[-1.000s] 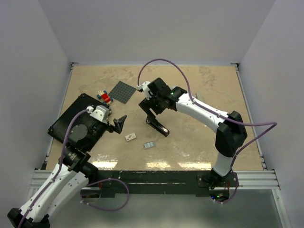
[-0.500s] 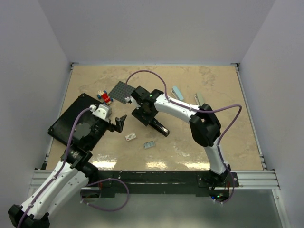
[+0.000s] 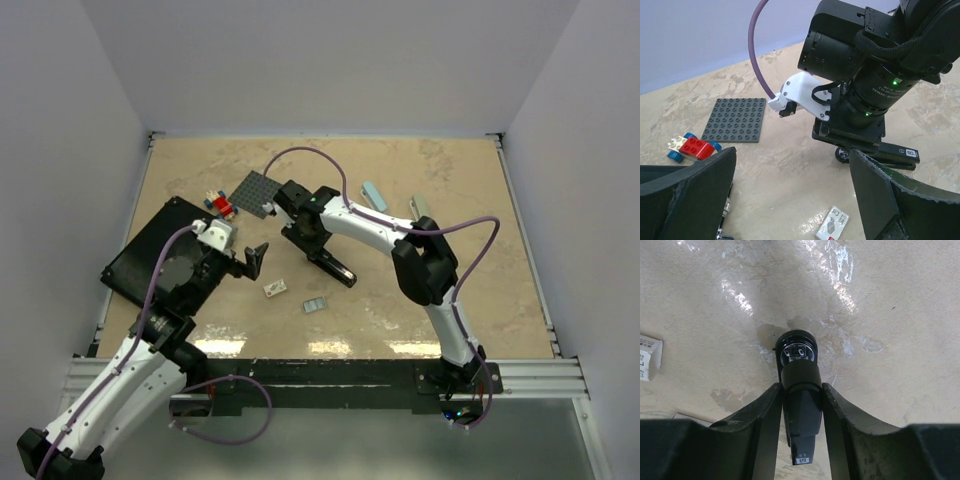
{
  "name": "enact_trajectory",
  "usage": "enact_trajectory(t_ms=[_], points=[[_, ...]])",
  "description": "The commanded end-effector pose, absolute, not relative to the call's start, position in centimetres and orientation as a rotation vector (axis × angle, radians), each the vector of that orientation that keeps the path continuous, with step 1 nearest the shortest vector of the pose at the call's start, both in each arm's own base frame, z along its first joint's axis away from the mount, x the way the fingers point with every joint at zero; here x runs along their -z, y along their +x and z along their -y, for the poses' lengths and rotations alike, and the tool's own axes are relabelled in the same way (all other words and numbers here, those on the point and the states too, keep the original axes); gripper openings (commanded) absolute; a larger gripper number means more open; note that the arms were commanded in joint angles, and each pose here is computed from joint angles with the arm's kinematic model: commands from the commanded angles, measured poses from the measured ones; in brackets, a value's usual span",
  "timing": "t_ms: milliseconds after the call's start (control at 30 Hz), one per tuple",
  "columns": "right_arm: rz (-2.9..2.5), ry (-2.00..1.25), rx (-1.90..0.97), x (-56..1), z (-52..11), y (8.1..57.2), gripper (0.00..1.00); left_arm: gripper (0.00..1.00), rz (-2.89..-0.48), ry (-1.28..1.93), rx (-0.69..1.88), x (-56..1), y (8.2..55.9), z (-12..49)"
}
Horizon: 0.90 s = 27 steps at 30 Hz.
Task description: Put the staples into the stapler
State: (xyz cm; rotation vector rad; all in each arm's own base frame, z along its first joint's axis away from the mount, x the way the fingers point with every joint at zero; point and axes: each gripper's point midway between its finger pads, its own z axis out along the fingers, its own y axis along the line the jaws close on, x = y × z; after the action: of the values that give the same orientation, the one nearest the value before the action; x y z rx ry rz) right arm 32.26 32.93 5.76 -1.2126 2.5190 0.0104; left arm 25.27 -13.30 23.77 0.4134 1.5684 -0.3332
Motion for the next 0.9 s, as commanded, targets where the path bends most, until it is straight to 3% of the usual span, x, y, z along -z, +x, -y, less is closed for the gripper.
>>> enact_trajectory(t_ms=[0, 167, 567, 867], points=[[-2.495, -1.199, 0.026, -6.8, -32.7, 32.9, 0.35, 0.99, -1.502, 0.423, 0.339, -25.6, 25.5, 13.6], [-2.432, -1.172, 0.007, -9.2, -32.6, 33.2, 0.0, 0.99, -1.523, 0.396, 0.38, -25.4, 25.5, 14.0], [-2.031, -1.094, -0.322, -21.1, -33.9, 31.5, 0.0, 0.94, -1.719, 0.001, 0.741, -21.7, 27.0, 17.0], [-1.841, -1.103, -0.45, -24.8, -33.2, 29.0, 0.0, 0.88, -1.657, 0.293, 0.849, -23.7, 27.7, 21.5]])
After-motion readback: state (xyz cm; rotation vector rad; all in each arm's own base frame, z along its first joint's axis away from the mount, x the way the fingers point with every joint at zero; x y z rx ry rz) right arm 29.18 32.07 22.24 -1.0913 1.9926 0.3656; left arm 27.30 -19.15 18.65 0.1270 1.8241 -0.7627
